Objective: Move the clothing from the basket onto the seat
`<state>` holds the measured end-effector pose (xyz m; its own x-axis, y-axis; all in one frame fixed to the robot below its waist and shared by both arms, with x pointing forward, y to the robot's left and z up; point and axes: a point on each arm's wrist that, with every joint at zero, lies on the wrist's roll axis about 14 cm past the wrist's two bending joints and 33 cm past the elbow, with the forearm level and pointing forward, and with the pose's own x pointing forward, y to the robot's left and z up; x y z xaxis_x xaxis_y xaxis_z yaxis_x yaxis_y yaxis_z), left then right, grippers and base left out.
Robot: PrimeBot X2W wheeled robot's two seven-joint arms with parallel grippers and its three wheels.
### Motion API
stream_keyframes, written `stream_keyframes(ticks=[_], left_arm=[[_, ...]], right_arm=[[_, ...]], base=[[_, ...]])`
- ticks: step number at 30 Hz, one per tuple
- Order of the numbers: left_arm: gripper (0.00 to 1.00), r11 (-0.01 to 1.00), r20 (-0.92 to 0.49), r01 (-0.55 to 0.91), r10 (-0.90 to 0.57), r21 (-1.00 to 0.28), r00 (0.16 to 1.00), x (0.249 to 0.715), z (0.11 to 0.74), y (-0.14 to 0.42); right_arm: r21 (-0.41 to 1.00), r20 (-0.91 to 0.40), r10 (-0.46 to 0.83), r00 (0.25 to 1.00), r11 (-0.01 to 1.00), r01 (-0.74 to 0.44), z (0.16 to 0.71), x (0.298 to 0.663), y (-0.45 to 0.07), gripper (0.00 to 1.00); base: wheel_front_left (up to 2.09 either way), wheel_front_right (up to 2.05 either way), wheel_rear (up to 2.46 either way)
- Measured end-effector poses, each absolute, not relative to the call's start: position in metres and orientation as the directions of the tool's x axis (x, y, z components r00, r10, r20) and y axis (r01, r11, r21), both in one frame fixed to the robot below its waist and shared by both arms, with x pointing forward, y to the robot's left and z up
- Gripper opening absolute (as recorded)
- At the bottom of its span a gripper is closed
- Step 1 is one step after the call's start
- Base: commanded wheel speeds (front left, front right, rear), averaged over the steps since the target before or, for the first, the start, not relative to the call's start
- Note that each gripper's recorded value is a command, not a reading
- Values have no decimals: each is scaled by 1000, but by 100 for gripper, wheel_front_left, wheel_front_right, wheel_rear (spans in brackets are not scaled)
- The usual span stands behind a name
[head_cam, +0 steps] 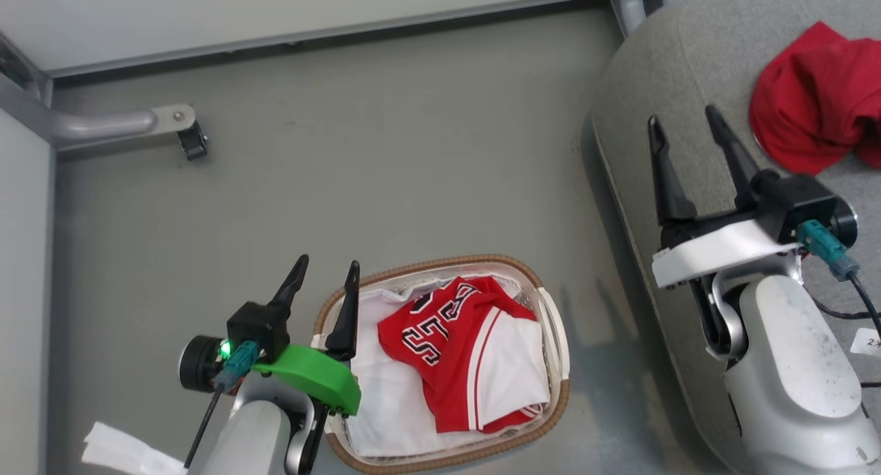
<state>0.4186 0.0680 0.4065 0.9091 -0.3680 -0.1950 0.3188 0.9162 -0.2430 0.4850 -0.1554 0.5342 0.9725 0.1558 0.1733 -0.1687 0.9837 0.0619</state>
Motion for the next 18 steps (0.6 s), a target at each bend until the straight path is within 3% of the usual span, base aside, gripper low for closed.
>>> stream_keyframes(ticks=[10, 18], left_arm=[[100, 811, -363, 483, -582, -331, 728, 425, 330, -11], [100, 755, -499, 527, -654, -390, 568, 412, 264, -45]], right_arm=[[54, 216, 99, 971, 992, -113, 534, 515, -180, 100], [24, 169, 51, 984, 998, -56, 508, 522, -203, 100]], base=[[0, 0, 0], [0, 0, 0]])
